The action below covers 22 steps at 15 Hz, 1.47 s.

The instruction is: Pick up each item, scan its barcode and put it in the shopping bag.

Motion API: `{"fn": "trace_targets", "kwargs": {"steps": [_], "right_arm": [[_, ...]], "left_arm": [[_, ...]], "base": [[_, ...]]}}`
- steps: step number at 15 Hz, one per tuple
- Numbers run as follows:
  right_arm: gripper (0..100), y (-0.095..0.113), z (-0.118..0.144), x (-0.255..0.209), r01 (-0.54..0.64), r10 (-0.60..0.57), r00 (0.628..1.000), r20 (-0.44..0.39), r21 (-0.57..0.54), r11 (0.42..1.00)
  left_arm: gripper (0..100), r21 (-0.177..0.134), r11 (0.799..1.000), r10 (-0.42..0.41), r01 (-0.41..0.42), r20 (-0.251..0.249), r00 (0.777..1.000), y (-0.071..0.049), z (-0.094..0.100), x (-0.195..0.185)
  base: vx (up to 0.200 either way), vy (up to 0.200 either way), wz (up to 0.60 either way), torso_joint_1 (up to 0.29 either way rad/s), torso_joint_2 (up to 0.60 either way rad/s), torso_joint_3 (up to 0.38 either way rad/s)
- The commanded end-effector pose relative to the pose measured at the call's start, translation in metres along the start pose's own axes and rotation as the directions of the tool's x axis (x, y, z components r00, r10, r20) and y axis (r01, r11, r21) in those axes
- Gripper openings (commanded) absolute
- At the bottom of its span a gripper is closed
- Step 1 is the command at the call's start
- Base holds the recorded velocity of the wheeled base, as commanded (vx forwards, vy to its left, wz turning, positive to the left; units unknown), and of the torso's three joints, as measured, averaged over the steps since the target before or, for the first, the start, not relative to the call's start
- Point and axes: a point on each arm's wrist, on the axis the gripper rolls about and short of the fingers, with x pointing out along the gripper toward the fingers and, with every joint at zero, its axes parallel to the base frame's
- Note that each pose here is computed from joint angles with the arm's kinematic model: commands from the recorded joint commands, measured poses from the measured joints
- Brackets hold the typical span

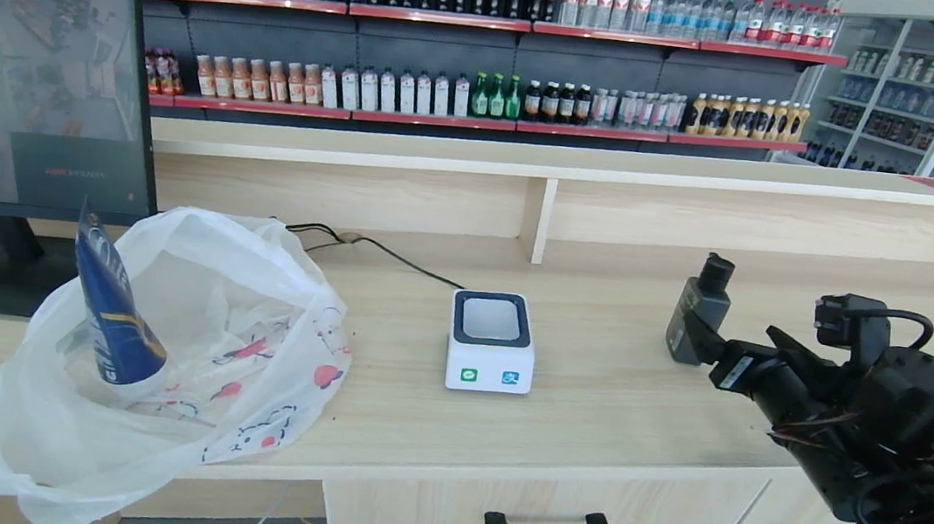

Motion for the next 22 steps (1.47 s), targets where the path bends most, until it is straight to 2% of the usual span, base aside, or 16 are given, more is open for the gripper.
{"fn": "trace_targets", "kwargs": {"steps": [1,12,20,22], "right_arm": [[100,0.001,-0.011,0.016,0.002,-0.002,1.000,-0.011,-0.002,1.000],[100,0.006,-0.044,0.066,0.002,-0.002,1.000,-0.003,-0.006,1.000],[100,0.004,-0.039,0.079,0.012,-0.012,0.999,0.044,0.008,1.000],[100,0.003,-0.042,0.076,0.014,-0.014,1.000,0.026,0.011,1.000]], "left_arm": [[100,0.001,1.000,0.000,0.000,0.001,1.000,0.000,0.000,0.000],[100,-0.002,1.000,0.000,0.000,0.006,1.000,0.000,0.001,0.000],[100,-0.001,1.000,0.000,0.000,0.009,1.000,0.000,0.001,0.000],[100,-0.001,1.000,0.000,0.000,0.009,1.000,0.000,0.001,0.000]], "base": [[0.000,0.000,0.00,0.000,0.00,0.000],[0.000,0.000,0.00,0.000,0.00,0.000],[0.000,0.000,0.00,0.000,0.00,0.000],[0.000,0.000,0.00,0.000,0.00,0.000]]}}
